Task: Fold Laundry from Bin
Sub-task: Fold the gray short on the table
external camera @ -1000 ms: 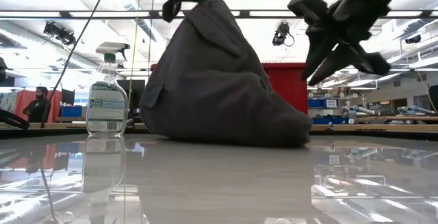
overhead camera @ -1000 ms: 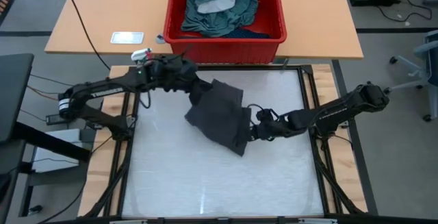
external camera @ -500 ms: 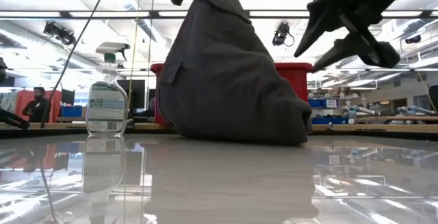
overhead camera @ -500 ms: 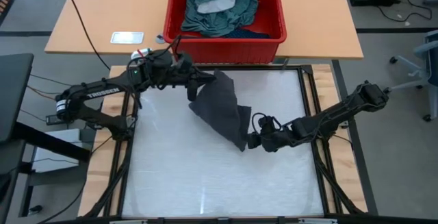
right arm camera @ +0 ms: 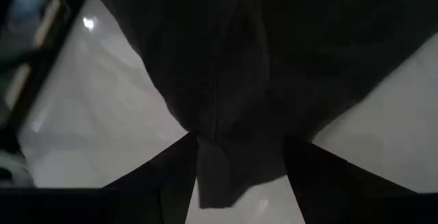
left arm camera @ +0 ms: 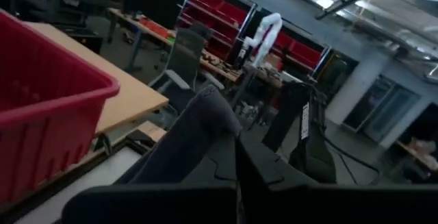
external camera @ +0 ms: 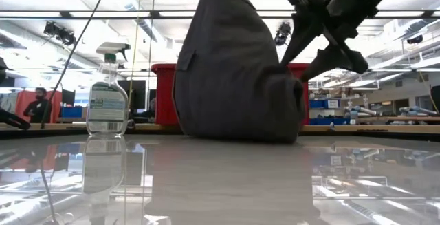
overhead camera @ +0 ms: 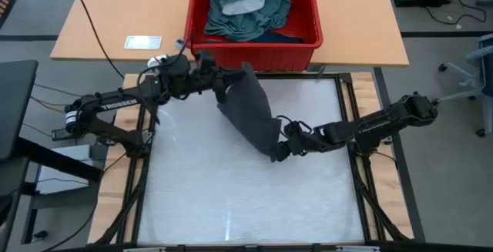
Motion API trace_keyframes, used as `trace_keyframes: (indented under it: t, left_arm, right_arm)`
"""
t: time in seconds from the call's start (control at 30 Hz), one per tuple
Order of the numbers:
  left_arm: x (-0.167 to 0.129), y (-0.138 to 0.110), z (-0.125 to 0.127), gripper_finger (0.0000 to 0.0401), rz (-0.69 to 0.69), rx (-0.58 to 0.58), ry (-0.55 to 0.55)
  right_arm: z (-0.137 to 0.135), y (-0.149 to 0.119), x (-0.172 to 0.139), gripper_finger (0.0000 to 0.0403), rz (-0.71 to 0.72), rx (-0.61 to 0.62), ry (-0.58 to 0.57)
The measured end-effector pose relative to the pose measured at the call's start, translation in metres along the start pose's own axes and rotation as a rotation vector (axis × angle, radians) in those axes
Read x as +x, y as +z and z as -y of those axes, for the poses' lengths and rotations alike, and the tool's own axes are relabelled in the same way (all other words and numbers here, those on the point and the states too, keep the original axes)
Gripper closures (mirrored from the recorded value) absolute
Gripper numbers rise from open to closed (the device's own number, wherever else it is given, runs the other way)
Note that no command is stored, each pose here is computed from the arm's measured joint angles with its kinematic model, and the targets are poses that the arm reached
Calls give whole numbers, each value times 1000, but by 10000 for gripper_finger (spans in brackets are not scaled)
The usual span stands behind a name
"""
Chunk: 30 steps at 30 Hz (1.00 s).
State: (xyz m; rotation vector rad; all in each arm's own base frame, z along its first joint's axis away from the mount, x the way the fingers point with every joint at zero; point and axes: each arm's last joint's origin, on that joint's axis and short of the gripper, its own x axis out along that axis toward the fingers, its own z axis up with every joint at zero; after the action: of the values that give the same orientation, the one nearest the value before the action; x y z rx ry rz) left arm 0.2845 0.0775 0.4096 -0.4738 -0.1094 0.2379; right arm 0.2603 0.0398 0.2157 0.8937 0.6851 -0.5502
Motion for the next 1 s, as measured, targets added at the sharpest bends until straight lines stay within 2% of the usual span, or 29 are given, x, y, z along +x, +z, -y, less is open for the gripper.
trace_keyframes:
  t: [0.07, 0.17, 0.33, 0.47, 0.6, 0.8, 1.0]
  left_arm:
    - [2, -11, 8, 401, -61, 1, -13]
    - [-1, -39, 22, 401, -259, 28, 2]
    - [-28, -98, 39, 401, -658, 80, 283]
    - [-50, -132, 57, 401, -827, 71, 432]
    - [-57, -162, 75, 401, -895, 31, 494]
    - [-53, -209, 97, 401, -988, -30, 479]
    - [-63, -243, 114, 401, -1094, -79, 501]
  right_arm:
    - [5, 2, 1, 178, -33, -60, -30]
    - [13, 1, 1, 178, -82, -126, -87]
    - [14, -3, 0, 178, -124, -211, -89]
    - [11, -3, 0, 178, -121, -300, -54]
    - [9, 13, 13, 182, -60, -386, -4]
    - [6, 34, 44, 192, 4, -458, 119]
    - [16, 47, 48, 197, 8, -499, 26]
